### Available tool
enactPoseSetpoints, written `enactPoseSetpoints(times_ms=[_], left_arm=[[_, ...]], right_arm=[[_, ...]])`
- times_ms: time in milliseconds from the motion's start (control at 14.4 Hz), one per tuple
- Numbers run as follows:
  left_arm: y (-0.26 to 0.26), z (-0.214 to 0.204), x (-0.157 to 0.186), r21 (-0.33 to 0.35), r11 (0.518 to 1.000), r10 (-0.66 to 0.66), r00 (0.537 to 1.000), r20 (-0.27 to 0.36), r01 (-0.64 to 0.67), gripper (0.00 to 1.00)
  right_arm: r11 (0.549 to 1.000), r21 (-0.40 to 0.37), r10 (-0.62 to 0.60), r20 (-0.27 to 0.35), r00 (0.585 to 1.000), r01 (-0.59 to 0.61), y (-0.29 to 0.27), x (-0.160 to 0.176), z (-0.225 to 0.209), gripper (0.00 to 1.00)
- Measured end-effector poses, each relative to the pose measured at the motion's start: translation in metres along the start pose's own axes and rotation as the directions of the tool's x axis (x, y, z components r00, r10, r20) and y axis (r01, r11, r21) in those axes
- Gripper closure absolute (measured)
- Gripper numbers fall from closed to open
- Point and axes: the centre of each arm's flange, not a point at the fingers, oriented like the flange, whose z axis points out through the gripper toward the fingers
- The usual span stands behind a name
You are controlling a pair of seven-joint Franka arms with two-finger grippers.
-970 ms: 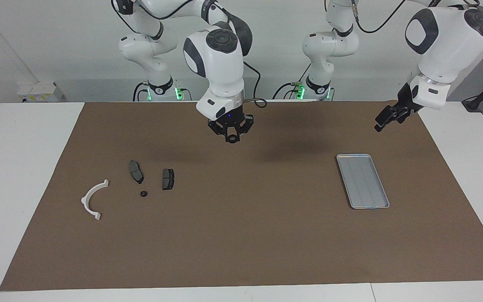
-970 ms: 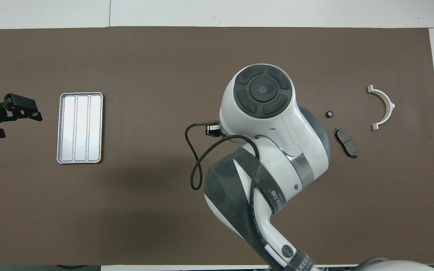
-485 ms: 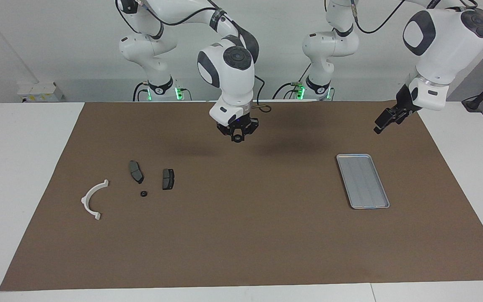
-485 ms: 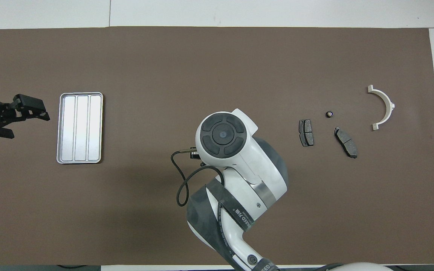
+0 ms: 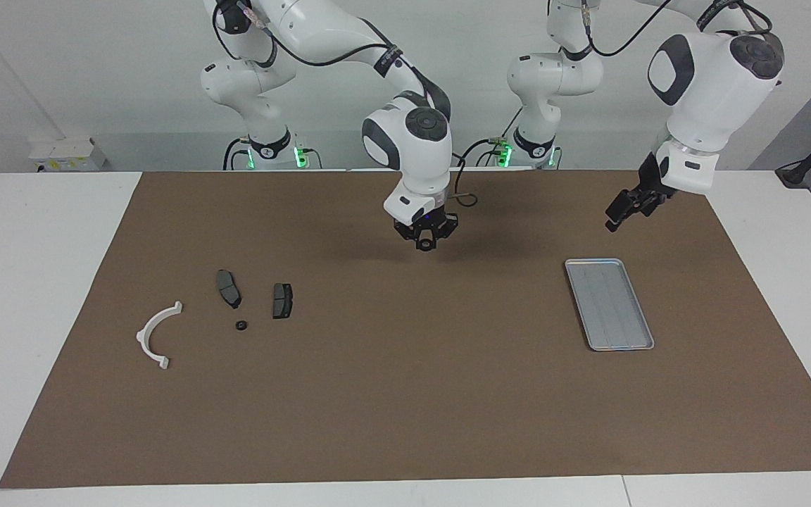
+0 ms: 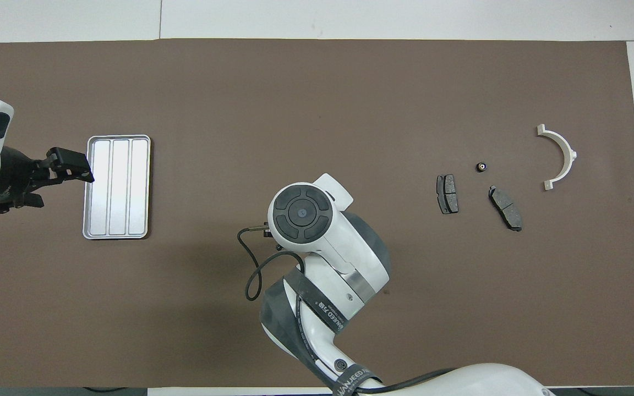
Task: Pick bearing gear from pile to tray
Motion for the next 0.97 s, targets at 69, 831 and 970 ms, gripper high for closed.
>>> enactPoseSetpoints(times_ms=[69, 831, 970], left_arm=[[0.000, 0.003, 0.000, -0.001, 1.000, -0.001, 1.000, -0.003, 0.001, 0.00], [0.007, 0.029, -0.006, -0.001, 1.000, -0.021, 1.000, -0.005, 0.021, 0.00], [0.007, 0.032, -0.006, -0.002, 1.000, -0.020, 1.000, -0.007, 0.020, 0.00]], right_arm=[[1.000, 0.000, 0.001, 0.001, 1.000, -0.001, 0.001, 0.001, 0.009, 0.65], [1.000, 0.005, -0.004, -0.002, 1.000, 0.004, 0.010, 0.004, 0.055, 0.65], [1.000, 0.008, -0.003, -0.006, 1.000, 0.003, 0.012, 0.004, 0.059, 0.65]])
